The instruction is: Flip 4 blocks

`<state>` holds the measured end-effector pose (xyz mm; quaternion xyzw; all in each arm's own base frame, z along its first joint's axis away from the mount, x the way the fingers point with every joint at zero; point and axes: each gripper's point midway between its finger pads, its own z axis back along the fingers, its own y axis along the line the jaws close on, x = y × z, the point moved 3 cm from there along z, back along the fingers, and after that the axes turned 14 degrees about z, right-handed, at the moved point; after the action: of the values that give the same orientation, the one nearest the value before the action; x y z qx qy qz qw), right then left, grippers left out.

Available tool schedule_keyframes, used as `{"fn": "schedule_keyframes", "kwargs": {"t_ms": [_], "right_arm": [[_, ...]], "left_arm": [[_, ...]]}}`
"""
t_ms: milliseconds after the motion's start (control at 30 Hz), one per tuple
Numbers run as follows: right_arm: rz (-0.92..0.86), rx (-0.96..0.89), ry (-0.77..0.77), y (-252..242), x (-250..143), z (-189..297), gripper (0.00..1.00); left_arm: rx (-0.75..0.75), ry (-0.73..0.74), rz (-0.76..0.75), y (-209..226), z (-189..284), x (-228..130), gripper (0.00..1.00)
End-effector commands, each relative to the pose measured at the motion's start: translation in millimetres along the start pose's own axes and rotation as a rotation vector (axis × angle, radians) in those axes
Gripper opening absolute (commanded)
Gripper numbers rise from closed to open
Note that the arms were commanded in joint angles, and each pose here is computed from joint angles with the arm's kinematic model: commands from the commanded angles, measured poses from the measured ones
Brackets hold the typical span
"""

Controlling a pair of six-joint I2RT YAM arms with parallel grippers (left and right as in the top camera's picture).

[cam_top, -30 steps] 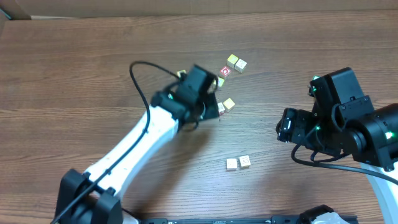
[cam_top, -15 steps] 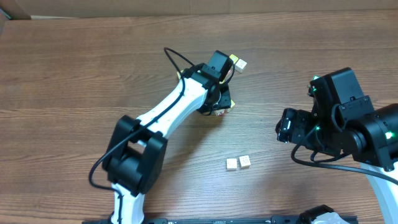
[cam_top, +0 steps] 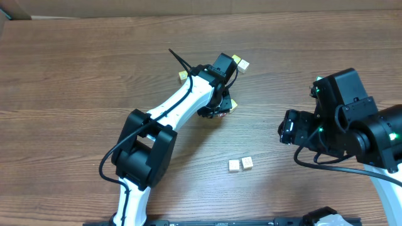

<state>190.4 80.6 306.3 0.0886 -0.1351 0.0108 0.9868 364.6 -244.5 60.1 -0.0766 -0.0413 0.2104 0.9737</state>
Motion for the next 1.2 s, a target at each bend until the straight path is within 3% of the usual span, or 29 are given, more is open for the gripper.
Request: {"fn": "schedule_keyframes", "kwargs": {"t_ms": [0,333,533,633,967,1167], "right_arm": [[0.015,0.019,-0.028,2.3,1.4,7.5,0.86],[0.015,0.026,-0.026,3.3,1.1,7.6,0.86],[0.018,0.025,-0.026,3.2,1.1,7.5,0.86],[0.018,0.025,-0.025,3.2,1.1,7.4,0.86],[0.018,0.026,-0.025,3.4,1.1,7.5,0.86],[0.018,0.026,-0.025,3.3,1.1,7.5,0.87]], "left_arm": [[0.009,-0.031,0.026,-2.6,1.0,6.3,0.41],[-0.099,0.001,-0.056,-24.3,-4.7,4.3,0.44],[-0.066,0.008,-0.049,-17.6,-5.7,2.3,0.45],[-0.002,-0.010,0.007,-5.7,-6.2,3.3,0.39],[0.060,0.015,0.015,5.7,-25.2,0.1,0.40],[-0.014,0.062,-0.031,-8.3,-37.1,-3.4,0.40]]}}
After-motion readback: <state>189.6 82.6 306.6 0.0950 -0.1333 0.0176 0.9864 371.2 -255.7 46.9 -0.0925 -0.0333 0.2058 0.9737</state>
